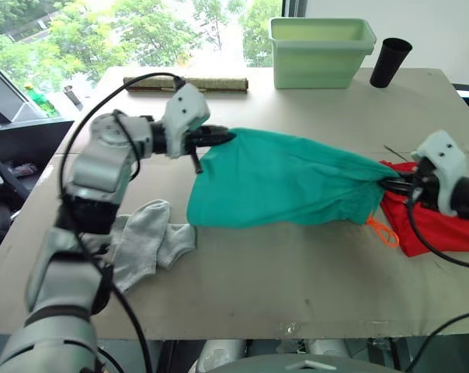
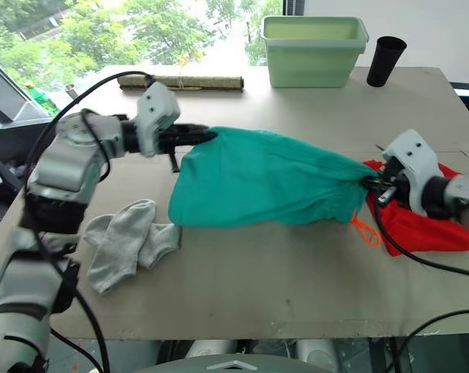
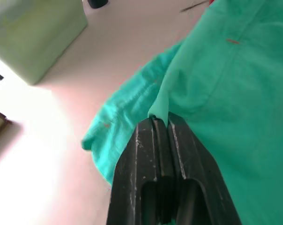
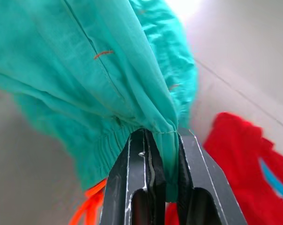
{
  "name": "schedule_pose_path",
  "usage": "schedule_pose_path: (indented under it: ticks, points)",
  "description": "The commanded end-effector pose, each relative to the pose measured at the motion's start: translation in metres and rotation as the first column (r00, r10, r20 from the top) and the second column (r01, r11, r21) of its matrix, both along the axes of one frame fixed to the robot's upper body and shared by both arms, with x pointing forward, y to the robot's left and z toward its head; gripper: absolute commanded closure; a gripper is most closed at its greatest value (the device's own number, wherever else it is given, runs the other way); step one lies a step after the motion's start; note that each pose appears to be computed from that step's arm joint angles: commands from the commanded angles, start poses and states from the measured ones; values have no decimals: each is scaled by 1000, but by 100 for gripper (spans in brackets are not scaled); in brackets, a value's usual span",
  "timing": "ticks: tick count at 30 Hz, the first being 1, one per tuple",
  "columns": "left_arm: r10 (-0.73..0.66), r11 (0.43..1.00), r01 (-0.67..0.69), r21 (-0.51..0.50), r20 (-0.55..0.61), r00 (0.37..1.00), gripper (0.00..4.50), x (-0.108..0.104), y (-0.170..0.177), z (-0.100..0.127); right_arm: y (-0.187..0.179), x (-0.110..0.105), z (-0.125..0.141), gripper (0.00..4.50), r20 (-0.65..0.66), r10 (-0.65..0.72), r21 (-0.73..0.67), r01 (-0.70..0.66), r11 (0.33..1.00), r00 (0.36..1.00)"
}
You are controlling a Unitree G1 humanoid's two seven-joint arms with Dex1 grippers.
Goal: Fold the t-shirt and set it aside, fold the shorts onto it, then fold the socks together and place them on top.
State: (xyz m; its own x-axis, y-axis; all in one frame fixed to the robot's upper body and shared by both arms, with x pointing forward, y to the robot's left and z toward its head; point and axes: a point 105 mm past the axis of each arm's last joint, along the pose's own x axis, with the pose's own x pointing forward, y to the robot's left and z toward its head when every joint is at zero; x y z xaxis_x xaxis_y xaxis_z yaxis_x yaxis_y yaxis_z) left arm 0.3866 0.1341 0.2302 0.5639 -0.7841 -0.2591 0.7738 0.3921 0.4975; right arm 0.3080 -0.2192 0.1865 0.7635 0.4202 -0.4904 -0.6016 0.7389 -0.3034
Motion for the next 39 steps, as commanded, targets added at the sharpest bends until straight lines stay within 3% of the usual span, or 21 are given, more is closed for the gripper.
schedule_pose_path:
  ticks: [1, 9, 11, 14, 15, 16, 17, 19, 20, 22, 24, 26, 29, 32, 36, 39]
  points:
    - [41, 998, -46, 46, 103, 994, 446, 22, -9, 0, -6, 27, 3, 450, 60, -55, -97, 61, 993, 997]
    - [139, 984, -160, 77, 229, 963, 446, 58, -30, -20, -3, 67, -8, 450, 42, -28, -159, 34, 987, 999]
    - [180, 976, -203, 85, 224, 958, 450, 64, -26, -29, -5, 74, -10, 365, 61, -28, -166, 38, 985, 998]
    - [227, 969, -240, 54, 178, 958, 356, 65, -16, -43, -20, 72, -14, 243, 83, -68, -189, 82, 979, 994]
    - [262, 964, -265, -5, 166, 951, 324, 65, -9, -40, -24, 66, -8, 207, 110, -83, -165, 101, 981, 990]
    - [305, 951, -293, -100, 148, 941, 257, 65, -3, -31, -29, 60, 3, 139, 152, -125, -103, 141, 985, 980]
    - [316, 937, -291, -192, 110, 943, 217, 61, 0, -23, -32, 53, 13, 98, 194, -155, -57, 168, 984, 969]
    - [280, 887, -251, -389, 20, 960, 127, 47, -6, -3, -21, 37, 30, 7, 276, -142, 51, 133, 990, 951]
    - [261, 838, -246, -486, -38, 965, 127, 39, -11, 7, -13, 31, 39, 7, 307, -165, 150, 124, 981, 937]
    - [228, 767, -265, -584, -138, 964, 127, 24, -25, 14, 4, 22, 48, 7, 338, -228, 324, 115, 939, 913]
    - [180, 726, -284, -626, -226, 957, 127, 9, -54, 7, 25, 23, 46, 7, 371, -327, 462, 132, 877, 869]
    - [159, 724, -304, -620, -278, 947, 127, -1, -88, -10, 50, 31, 28, 7, 376, -413, 524, 177, 833, 830]
    - [180, 676, -373, -636, -348, 920, 127, 0, -112, -25, 83, 42, -5, 7, 356, -419, 503, 207, 839, 835]
    - [271, 758, -412, -505, -332, 904, 127, 8, -128, -69, 105, 58, -45, 7, 323, -414, 444, 250, 860, 851]
    - [428, 751, -538, -383, -338, 838, 127, 23, -110, -111, 89, 67, -86, 7, 295, -491, 325, 397, 858, 819]
    - [538, 697, -636, -332, -344, 770, 127, 34, -83, -130, 73, 64, -97, 7, 281, -548, 298, 471, 830, 788]
